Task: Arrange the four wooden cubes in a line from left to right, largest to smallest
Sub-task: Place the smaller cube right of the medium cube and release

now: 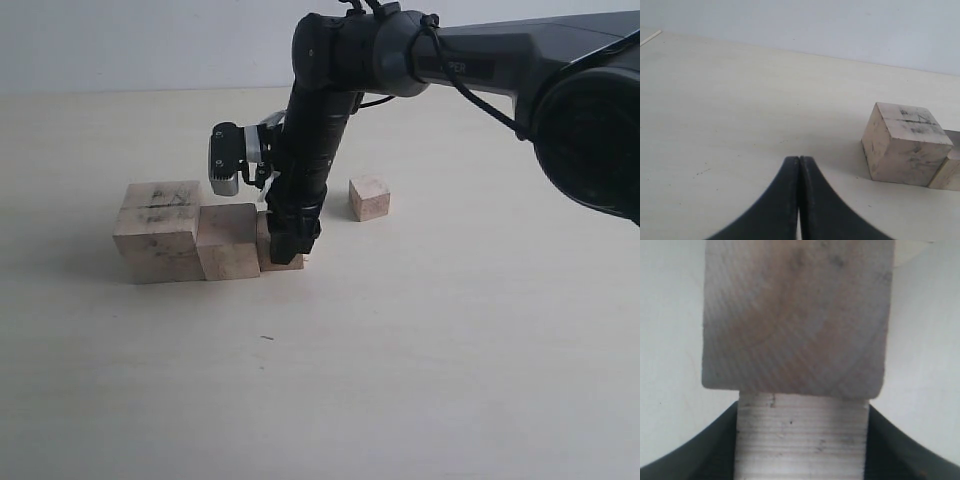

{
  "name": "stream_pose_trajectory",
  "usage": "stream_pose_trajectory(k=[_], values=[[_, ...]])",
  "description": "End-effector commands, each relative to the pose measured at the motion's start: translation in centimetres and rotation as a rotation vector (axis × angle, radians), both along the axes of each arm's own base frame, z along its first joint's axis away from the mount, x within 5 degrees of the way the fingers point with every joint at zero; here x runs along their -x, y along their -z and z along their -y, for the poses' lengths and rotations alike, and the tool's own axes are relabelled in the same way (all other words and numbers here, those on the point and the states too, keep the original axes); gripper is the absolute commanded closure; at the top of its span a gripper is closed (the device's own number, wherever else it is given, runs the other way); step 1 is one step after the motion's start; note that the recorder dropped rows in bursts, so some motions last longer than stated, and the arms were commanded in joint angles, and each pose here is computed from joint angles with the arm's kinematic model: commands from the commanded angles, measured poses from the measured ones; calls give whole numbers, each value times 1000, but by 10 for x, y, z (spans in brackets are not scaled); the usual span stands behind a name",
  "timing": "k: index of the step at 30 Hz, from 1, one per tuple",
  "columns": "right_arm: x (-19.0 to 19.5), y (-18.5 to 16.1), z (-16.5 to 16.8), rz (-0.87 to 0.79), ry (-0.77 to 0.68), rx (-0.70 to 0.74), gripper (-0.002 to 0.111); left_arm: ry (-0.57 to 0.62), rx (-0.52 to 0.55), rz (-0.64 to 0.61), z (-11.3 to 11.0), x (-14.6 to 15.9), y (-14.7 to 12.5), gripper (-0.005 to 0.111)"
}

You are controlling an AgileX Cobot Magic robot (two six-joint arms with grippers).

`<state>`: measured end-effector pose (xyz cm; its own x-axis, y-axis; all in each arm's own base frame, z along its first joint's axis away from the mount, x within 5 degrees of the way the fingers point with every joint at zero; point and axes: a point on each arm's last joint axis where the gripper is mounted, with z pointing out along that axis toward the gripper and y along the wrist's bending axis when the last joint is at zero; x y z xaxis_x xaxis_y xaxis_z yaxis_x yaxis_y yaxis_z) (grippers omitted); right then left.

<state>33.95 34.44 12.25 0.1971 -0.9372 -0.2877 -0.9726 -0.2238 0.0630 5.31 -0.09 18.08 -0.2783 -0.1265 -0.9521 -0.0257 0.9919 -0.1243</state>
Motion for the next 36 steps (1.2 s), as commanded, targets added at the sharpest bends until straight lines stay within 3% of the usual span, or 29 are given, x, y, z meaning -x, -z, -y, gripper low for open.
stream_pose_trajectory(k=[1,7,12,21,28,36], values=[[3,4,-3,-18,8,-10,70,6,2,12,0,0,0,107],[1,3,-6,-33,117,-30,26,6,2,12,0,0,0,107],[-1,3,-7,-25,165,-39,8,6,2,12,0,0,0,107],[-2,-5,-3,4,161,-9,8,6,2,12,0,0,0,107],[0,-38,0,41,154,-39,8,6,2,12,0,0,0,107],[-1,-77,9,108,310,-30,14,6,2,12,0,0,0,107]])
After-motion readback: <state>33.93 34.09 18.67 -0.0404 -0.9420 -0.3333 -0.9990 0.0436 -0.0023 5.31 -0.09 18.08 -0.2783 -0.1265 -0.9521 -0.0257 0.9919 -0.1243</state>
